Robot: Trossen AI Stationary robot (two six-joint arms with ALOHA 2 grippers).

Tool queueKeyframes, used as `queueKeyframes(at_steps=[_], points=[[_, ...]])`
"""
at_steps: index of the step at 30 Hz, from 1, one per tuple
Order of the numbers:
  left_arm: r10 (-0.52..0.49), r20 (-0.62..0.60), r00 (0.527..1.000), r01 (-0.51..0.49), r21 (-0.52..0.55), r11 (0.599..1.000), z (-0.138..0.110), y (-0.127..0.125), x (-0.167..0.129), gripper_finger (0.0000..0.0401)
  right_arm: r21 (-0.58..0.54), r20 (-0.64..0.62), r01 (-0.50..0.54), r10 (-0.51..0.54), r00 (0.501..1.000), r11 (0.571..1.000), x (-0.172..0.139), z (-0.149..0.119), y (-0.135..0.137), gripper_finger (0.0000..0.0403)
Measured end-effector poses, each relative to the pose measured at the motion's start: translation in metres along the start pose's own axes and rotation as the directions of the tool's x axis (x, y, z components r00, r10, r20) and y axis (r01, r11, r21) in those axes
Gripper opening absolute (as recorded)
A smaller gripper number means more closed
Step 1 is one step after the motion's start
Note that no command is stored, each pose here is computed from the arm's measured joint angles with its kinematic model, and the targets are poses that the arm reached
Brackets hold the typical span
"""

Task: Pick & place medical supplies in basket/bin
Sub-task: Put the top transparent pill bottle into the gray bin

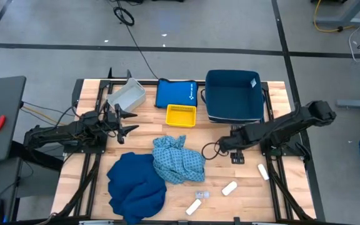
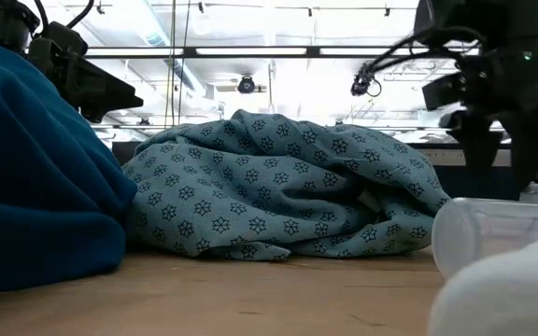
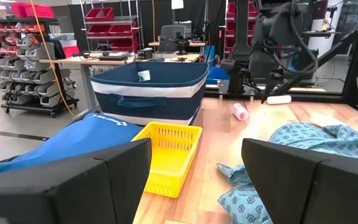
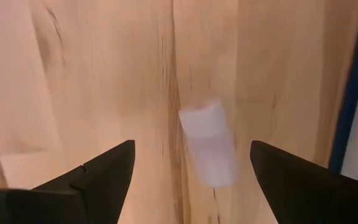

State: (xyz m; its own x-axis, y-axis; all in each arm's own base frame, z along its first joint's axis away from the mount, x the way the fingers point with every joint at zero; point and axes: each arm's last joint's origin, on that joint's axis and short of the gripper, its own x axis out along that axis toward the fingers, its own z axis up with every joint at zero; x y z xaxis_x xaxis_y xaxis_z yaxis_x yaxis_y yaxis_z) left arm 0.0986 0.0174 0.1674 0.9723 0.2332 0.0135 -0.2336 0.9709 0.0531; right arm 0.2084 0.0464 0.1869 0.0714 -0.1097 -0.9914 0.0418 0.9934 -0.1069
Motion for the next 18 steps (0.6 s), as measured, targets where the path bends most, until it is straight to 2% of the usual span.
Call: queueKeyframes(at_steps=[13, 18], points=[[0.001, 0.001, 1.0, -0.001, 0.001, 1.0, 0.0, 0.0, 0.0, 0.0256, 0.011, -0.083, 0.049, -0.048, 0.995, 0.999, 0.032, -0.021, -0.002, 0.0329], [0.003, 0.002, 1.0, -0.003, -0.001, 1.0, 0.0, 0.0, 0.0, 0.0256, 0.015, -0.066, 0.06, -0.058, 0.996, 0.998, 0.035, -0.021, -0.002, 0.0326]])
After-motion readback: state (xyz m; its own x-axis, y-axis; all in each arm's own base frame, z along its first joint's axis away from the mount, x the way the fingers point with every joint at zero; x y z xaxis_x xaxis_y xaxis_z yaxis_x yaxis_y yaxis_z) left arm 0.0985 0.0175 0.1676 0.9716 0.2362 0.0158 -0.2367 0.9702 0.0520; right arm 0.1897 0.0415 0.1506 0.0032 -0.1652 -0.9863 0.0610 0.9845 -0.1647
